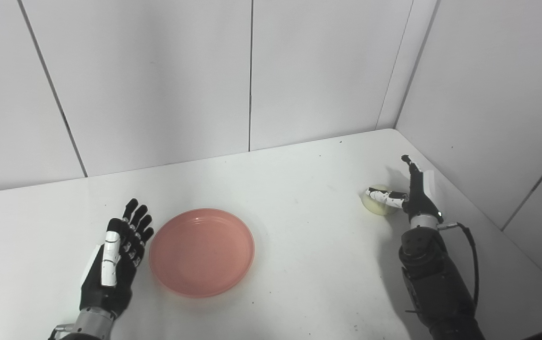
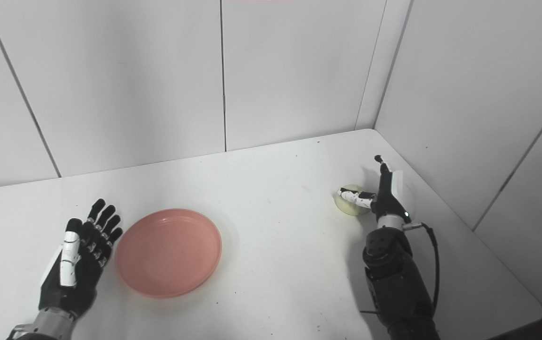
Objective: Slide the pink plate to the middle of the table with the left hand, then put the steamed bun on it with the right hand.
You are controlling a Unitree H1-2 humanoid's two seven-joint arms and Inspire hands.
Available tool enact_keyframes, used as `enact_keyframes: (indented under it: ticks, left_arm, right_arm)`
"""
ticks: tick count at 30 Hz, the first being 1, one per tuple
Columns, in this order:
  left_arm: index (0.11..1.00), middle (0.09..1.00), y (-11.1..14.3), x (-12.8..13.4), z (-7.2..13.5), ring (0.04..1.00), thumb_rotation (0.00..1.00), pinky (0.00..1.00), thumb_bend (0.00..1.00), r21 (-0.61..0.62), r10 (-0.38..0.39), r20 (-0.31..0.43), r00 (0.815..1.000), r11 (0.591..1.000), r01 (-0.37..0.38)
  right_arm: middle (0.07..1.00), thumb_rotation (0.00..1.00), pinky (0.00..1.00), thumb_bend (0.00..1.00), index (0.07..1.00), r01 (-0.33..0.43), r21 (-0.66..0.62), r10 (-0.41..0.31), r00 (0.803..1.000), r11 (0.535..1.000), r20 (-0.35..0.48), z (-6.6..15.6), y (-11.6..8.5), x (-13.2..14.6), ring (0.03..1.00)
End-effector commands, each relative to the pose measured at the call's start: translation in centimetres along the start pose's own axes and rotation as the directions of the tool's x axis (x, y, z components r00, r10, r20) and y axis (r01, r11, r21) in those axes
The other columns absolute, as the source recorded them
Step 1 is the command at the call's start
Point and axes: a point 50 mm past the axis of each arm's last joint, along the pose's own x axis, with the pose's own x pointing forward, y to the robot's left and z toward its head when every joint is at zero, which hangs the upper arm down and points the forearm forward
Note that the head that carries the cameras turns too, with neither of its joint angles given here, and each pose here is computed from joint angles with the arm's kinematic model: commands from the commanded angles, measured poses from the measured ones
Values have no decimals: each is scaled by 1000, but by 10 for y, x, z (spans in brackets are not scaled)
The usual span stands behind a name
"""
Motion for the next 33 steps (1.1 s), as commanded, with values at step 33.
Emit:
enact_keyframes:
  ticks: [33]
  left_arm:
    - [996, 1000, 4, -9, -13, 1000, 1000, 1000, 671, -12, 2, -32, 999, 1000, -3]
  right_arm:
    - [758, 132, 607, 735, 776, -70, -29, 69, 997, 997, -16, 10, -14, 16, 720]
